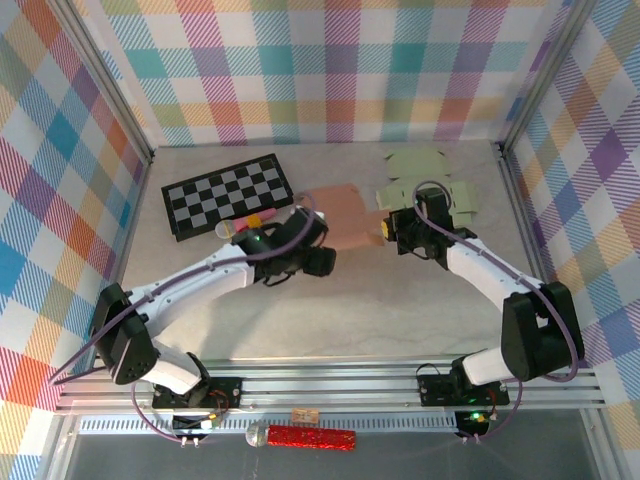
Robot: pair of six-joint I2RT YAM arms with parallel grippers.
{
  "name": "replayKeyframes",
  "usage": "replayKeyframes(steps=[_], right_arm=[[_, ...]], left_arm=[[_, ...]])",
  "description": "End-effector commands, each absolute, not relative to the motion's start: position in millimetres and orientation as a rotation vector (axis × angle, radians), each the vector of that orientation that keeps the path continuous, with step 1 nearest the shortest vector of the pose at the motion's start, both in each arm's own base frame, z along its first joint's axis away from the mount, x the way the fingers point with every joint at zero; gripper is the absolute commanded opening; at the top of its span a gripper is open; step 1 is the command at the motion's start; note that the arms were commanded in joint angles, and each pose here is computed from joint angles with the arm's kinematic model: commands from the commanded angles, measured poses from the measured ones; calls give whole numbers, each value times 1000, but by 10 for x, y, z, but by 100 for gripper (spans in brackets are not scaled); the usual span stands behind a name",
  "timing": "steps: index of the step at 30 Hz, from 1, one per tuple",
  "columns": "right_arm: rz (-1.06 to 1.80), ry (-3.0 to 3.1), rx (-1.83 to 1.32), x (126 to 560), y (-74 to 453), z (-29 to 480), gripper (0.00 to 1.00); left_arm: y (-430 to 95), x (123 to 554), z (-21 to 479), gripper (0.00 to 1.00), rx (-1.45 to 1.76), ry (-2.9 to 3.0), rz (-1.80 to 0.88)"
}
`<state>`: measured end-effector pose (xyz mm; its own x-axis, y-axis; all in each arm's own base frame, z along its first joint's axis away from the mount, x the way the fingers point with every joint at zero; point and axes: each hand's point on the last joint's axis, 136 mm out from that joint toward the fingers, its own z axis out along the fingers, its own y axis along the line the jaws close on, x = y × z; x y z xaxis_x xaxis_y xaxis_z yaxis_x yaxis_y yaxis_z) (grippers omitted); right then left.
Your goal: Fold the paper box
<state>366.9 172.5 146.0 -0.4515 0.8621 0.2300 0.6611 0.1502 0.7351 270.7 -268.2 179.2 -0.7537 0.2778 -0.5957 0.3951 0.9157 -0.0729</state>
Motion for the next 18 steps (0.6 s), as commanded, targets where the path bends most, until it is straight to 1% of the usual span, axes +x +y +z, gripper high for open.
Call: replayKeyframes(steps=[1,2,3,7,11,15,18], right_arm=[[1144,2282,1504,3579,1754,1516,0],[1141,2295,1500,3580,1762,1546,0],[1139,2304,1496,3582,1769,1571,0],[1132,2353,1479,3580,1798,1658,0],[1128,2384,1462,3601,1810,1730,0],[1119,2410,1455,3601,1809,1762,0],[1120,2429,1448,3614,1817,1785,0]], left_arm=[[-2444,2736,1868,84,777,2261,40],[-2432,2757,1869,89,803,2226,69],[-2407,2795,1880,89,811,2200,108],[-2326,3025,1885,90,856,2100,333],[-2352,3203,1847,90,895,2026,471],[-2337,3337,1827,89,906,1995,553],[-2370,3385,1802,84,932,1979,560]])
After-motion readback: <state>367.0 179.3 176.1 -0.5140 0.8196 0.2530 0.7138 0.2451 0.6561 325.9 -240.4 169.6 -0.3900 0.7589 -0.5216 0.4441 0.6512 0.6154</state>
